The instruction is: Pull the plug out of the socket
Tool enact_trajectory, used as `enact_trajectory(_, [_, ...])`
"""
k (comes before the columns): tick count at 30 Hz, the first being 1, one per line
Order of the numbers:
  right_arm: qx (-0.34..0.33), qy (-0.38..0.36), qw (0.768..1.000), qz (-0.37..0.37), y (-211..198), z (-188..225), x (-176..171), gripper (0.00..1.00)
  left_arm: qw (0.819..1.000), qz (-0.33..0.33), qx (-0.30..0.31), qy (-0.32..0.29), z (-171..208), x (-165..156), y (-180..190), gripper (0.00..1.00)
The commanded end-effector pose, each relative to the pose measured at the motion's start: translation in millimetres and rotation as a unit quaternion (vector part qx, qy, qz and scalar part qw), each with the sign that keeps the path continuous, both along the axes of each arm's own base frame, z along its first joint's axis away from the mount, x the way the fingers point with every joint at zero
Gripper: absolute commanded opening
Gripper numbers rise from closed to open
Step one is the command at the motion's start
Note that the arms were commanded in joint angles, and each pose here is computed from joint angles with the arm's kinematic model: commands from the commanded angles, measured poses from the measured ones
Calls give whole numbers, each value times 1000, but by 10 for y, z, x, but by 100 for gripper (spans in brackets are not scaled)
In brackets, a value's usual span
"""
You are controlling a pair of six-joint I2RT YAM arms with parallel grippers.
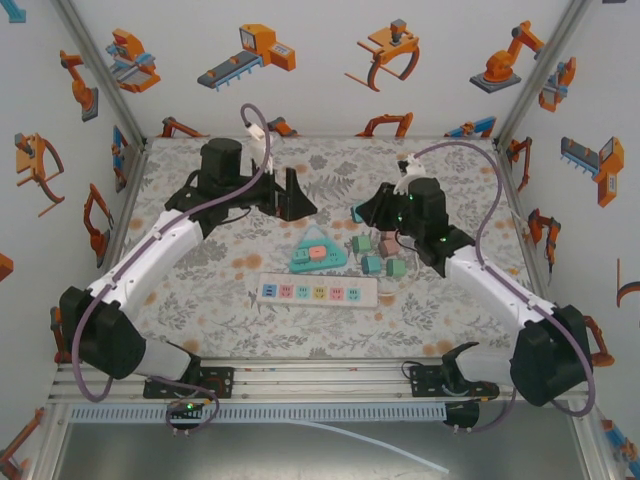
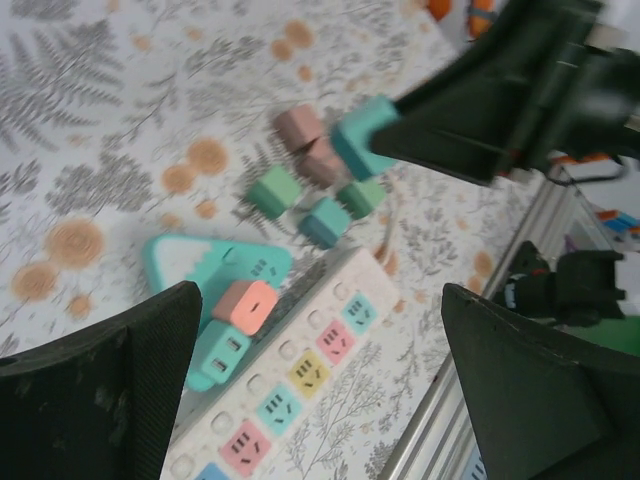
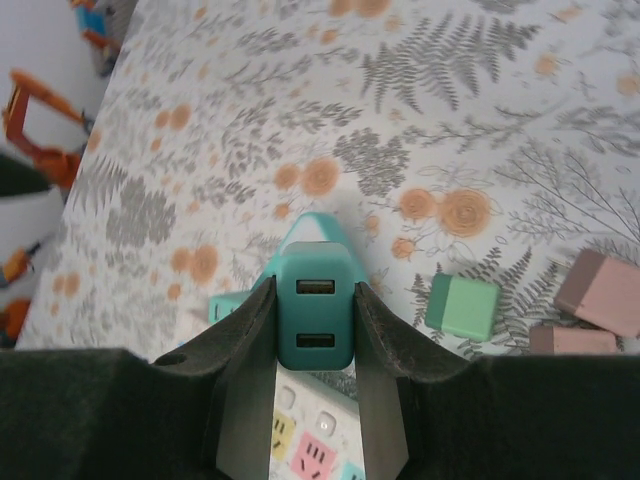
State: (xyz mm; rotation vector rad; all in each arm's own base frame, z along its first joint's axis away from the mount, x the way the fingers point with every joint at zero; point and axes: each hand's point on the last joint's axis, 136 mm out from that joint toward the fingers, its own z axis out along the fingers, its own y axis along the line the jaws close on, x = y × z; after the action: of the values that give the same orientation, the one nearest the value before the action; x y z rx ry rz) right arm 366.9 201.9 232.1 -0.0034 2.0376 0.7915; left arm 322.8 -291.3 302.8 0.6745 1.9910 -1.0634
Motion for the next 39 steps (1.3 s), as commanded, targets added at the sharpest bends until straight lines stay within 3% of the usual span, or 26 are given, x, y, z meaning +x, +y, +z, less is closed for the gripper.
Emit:
enact_trajectory(1, [42,56,994,-85,-200,-187,274,8,993,-94,-50,-51,246,-283,-197,97])
enact_trajectory(11, [22,127,988,-83,-61,-913,807,11,983,-167,0,-81,69,-703,-456,97])
enact_trajectory(22, [9,184,980,-75,-10,-1498,823,26,984,-164,13,-73,-30,-692,-506,97])
enact_trajectory(27, [-9,184,979,-88,-110,-1566,763,43,985,-157,22,-69,-100,-656,-518,97])
enact_trajectory(39, [-58,167,978,-111,-375,-1370,595,61,989,-126,43,-70,-177,-561,-486,97])
